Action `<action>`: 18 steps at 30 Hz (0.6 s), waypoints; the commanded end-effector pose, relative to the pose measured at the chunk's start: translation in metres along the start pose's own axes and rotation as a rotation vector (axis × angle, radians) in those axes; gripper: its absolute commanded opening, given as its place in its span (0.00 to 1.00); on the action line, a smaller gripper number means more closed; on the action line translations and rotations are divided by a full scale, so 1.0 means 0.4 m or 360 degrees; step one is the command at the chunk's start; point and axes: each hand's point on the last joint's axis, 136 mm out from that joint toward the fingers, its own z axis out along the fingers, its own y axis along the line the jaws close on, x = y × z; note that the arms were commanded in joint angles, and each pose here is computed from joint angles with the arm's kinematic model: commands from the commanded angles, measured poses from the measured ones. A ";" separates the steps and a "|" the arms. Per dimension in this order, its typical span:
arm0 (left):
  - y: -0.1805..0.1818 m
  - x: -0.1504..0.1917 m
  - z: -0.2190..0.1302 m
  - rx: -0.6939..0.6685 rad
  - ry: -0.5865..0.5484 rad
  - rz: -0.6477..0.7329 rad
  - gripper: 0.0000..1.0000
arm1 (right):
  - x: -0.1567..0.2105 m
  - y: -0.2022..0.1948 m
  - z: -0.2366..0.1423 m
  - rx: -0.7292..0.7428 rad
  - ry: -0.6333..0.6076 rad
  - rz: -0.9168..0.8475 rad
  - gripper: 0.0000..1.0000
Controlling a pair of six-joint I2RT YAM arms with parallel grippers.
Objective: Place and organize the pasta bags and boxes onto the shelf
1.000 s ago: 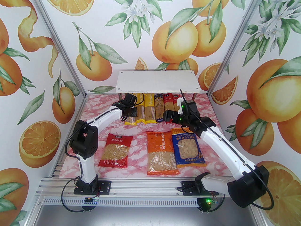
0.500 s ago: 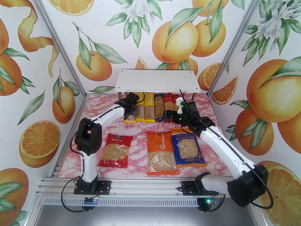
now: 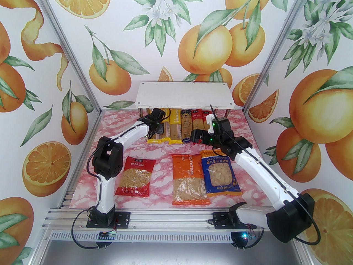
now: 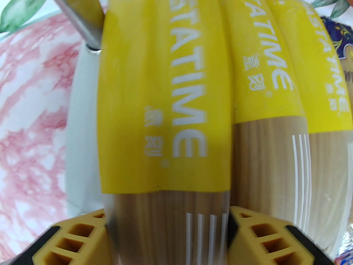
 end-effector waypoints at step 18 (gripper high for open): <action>-0.055 -0.142 -0.190 -0.0001 -0.0587 0.0187 0.70 | 0.002 0.012 -0.009 -0.0052 0.0012 -0.0018 0.99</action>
